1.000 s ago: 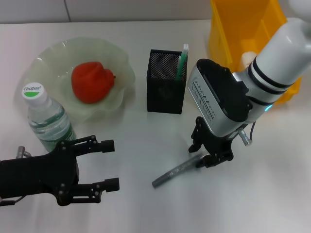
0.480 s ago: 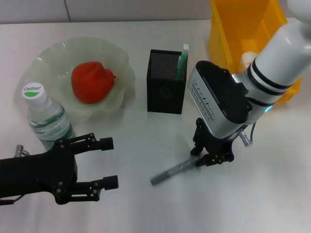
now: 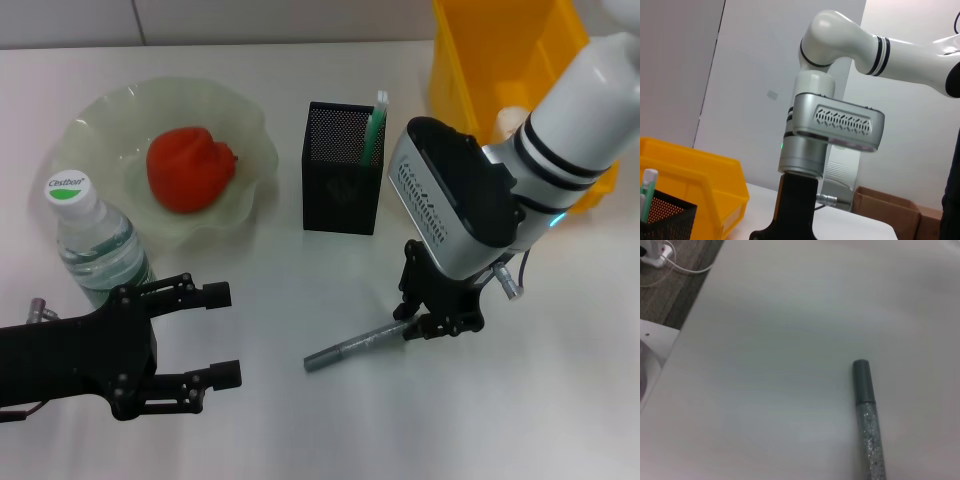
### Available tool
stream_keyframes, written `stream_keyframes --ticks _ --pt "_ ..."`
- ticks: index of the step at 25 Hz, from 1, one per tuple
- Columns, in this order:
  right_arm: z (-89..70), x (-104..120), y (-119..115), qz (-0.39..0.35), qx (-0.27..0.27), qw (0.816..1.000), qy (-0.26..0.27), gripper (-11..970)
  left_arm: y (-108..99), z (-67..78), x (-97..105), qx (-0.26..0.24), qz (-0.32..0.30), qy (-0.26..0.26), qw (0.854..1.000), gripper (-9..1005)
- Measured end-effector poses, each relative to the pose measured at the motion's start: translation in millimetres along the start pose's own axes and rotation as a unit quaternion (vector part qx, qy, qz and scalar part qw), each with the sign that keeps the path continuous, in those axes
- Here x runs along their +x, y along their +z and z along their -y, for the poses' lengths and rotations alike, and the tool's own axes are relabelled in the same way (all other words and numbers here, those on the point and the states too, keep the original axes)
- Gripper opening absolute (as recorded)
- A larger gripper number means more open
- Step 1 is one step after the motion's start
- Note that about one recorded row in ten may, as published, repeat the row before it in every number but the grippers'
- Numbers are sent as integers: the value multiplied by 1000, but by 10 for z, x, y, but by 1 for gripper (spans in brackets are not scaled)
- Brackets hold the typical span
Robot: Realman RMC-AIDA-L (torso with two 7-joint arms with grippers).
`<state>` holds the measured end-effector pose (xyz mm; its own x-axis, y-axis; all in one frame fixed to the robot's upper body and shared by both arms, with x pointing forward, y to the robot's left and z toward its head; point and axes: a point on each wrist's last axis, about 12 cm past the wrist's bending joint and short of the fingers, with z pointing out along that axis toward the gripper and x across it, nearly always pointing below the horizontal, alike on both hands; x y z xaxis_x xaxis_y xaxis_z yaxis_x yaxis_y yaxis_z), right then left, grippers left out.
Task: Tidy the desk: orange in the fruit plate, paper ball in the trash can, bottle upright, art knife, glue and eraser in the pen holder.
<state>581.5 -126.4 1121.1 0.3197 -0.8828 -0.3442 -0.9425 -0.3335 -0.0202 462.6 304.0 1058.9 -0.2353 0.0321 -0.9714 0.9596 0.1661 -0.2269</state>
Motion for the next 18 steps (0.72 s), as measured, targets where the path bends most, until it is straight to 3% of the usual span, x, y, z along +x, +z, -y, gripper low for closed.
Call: stream_keyframes --ticks 18 --pt "-8 42 -250 34 3 999 22 169 -9 12 8 -2 3 -2 1000 821"
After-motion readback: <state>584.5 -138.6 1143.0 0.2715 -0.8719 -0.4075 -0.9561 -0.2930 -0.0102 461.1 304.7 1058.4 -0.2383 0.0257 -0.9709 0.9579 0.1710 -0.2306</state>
